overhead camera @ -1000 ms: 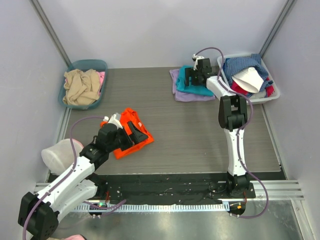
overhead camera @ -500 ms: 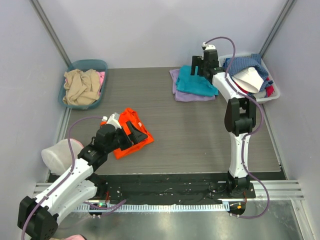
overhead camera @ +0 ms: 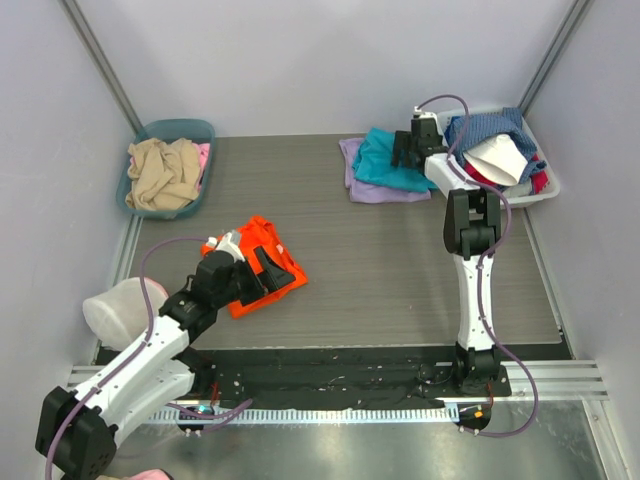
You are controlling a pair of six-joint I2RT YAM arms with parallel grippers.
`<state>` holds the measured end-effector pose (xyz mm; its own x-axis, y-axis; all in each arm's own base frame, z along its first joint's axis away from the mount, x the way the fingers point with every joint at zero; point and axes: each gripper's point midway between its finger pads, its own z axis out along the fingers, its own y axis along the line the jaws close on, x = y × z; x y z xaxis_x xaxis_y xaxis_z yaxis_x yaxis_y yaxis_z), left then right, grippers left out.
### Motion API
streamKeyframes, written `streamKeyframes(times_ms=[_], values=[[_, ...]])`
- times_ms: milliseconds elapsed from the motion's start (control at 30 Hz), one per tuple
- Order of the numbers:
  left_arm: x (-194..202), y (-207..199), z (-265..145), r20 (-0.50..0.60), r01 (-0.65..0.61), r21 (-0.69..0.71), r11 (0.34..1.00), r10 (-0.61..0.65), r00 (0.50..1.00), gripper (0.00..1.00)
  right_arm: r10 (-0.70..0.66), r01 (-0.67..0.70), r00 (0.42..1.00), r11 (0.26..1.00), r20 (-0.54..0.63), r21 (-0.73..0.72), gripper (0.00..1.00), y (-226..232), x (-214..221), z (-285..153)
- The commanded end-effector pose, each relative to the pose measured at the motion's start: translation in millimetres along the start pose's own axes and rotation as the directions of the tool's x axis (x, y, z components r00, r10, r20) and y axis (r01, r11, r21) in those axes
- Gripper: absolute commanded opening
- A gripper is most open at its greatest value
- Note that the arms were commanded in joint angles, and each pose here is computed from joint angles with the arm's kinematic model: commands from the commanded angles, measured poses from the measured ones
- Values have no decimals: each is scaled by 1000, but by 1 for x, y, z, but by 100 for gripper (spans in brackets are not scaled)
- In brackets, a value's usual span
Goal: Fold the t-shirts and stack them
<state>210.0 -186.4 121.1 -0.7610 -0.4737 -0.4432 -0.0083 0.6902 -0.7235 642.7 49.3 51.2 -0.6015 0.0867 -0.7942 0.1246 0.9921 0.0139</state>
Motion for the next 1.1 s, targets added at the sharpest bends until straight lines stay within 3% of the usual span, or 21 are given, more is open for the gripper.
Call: streamKeyframes(times_ms=[0, 233, 367, 500, 633, 833, 1067], values=[[-9, -9, -1, 35, -16, 37, 999, 14, 999, 100, -8, 6, 998, 1000, 60, 24, 92, -2, -27, -12], [-13, -17, -3, 39, -19, 55, 998, 17, 999, 100, 19, -15, 980, 1000, 196, -19, 93, 3, -95, -65], [-16, -22, -7, 46, -25, 66, 997, 22, 999, 100, 42, -29, 956, 998, 289, -49, 93, 3, -140, -116], [-22, -23, -13, 69, -48, 42, 998, 45, 997, 100, 58, -36, 952, 996, 300, -78, 94, 9, -149, -146], [-33, 0, -20, 121, -34, -104, 994, 46, 992, 100, 83, -50, 962, 990, 260, -131, 94, 27, -128, -171], [-49, 39, -42, 234, 46, -321, 946, 32, 972, 100, 77, -26, 982, 959, 171, -282, 94, 77, -64, -222], [-51, 78, -54, 338, 152, -443, 884, 7, 941, 100, -86, 64, 996, 830, -14, -555, 94, 166, 35, -251]])
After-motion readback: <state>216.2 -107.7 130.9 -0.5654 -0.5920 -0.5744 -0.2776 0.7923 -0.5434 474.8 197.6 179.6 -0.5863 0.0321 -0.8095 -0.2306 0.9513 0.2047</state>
